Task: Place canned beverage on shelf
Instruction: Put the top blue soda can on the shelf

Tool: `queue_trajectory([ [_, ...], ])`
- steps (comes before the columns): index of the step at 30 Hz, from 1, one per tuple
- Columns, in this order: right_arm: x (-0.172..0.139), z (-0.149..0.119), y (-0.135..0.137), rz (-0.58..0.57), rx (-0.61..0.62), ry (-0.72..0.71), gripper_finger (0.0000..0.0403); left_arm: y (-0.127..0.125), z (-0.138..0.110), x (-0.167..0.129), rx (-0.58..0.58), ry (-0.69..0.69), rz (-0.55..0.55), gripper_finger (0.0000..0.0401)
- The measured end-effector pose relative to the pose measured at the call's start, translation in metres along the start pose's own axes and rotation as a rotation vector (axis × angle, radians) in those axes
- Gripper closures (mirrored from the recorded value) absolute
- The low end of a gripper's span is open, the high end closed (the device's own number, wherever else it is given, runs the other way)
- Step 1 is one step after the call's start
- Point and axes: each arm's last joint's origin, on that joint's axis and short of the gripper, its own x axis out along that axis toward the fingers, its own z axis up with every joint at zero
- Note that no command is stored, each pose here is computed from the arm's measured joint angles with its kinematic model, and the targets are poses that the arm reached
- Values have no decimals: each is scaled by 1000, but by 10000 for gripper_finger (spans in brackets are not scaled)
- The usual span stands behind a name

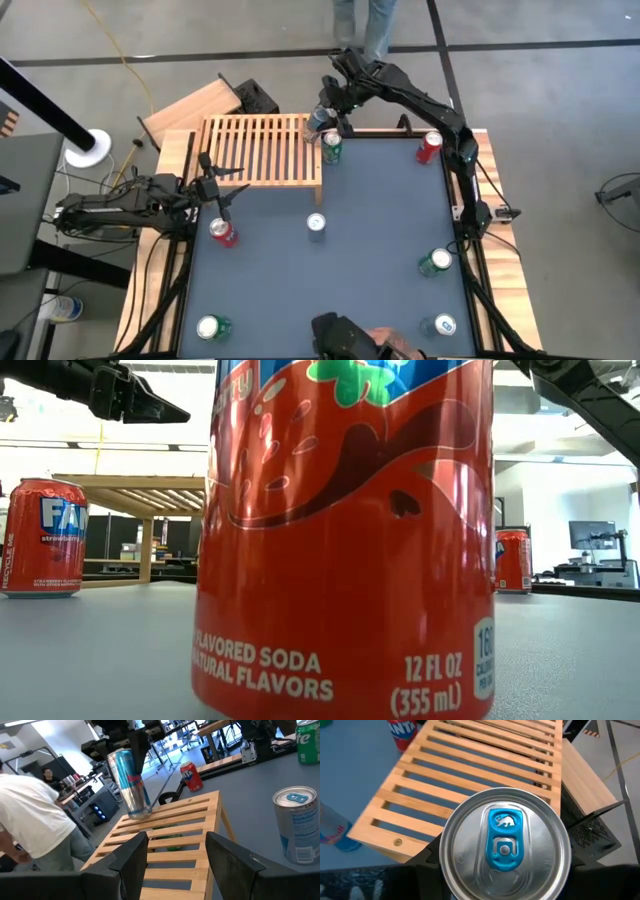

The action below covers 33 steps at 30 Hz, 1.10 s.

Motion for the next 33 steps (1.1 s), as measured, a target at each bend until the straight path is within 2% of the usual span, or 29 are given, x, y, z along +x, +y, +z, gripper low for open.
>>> queue_trajectory([
  [8,0,11,12,33,-5,0,195,0,0,0,0,0,0,209],
  [16,10,38,57,167,-12,72,195,0,0,0,0,0,0,209],
  [21,25,54,83,134,-61,139,195,0,0,0,-1,-2,-1,209],
  [26,35,66,102,159,-118,131,195,0,0,0,-9,-4,-7,209],
  [33,35,65,101,147,-78,155,195,0,0,0,-12,-4,-8,209],
])
